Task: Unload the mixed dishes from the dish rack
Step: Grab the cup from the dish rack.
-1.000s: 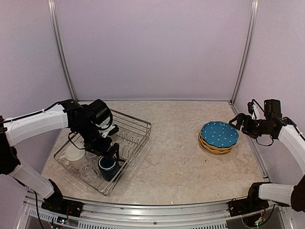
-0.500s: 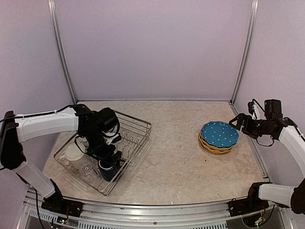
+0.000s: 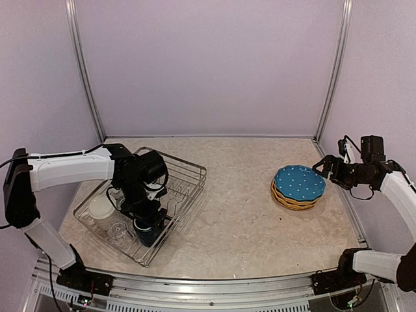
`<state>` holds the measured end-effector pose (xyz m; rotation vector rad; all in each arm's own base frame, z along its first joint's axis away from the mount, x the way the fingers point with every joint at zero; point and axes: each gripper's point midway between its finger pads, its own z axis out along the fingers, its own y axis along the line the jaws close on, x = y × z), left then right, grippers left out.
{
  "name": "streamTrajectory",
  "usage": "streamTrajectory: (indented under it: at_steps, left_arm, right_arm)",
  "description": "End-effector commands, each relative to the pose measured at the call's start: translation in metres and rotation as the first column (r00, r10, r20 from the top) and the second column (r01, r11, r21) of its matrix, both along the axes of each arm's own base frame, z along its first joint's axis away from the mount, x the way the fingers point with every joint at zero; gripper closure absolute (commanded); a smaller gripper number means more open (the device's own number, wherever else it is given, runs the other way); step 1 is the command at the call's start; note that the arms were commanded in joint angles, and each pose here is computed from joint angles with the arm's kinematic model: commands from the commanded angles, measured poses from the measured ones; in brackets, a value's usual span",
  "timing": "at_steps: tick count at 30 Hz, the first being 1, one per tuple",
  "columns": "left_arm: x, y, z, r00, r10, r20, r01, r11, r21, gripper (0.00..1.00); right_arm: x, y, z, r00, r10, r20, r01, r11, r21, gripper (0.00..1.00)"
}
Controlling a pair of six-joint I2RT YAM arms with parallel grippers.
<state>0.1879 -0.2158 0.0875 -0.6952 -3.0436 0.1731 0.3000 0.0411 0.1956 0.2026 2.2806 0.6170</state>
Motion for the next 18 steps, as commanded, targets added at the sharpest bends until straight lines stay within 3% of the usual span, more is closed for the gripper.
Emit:
streamTrajectory:
  at_steps: [1, 6, 18]
  left_arm:
    - [-0.006, -0.002, 0.000, 1.000, -0.005, -0.026, 0.006, 1.000, 0.028, 0.22]
    - [-0.009, -0.009, 0.006, 0.999, -0.017, -0.044, 0.018, 0.999, 0.035, 0.40]
    - [0.005, -0.001, 0.040, 0.995, 0.029, 0.093, -0.031, 0.999, 0.019, 0.76]
  right_arm:
    - [-0.001, 0.003, 0.005, 1.000, 0.011, -0.006, -0.011, 1.000, -0.002, 0.00]
    - [-0.003, 0.000, 0.018, 1.000, -0.001, 0.016, 0.002, 1.000, -0.025, 0.00]
    - [0.001, 0.008, 0.015, 0.999, 0.028, 0.030, -0.028, 0.999, 0.016, 0.00]
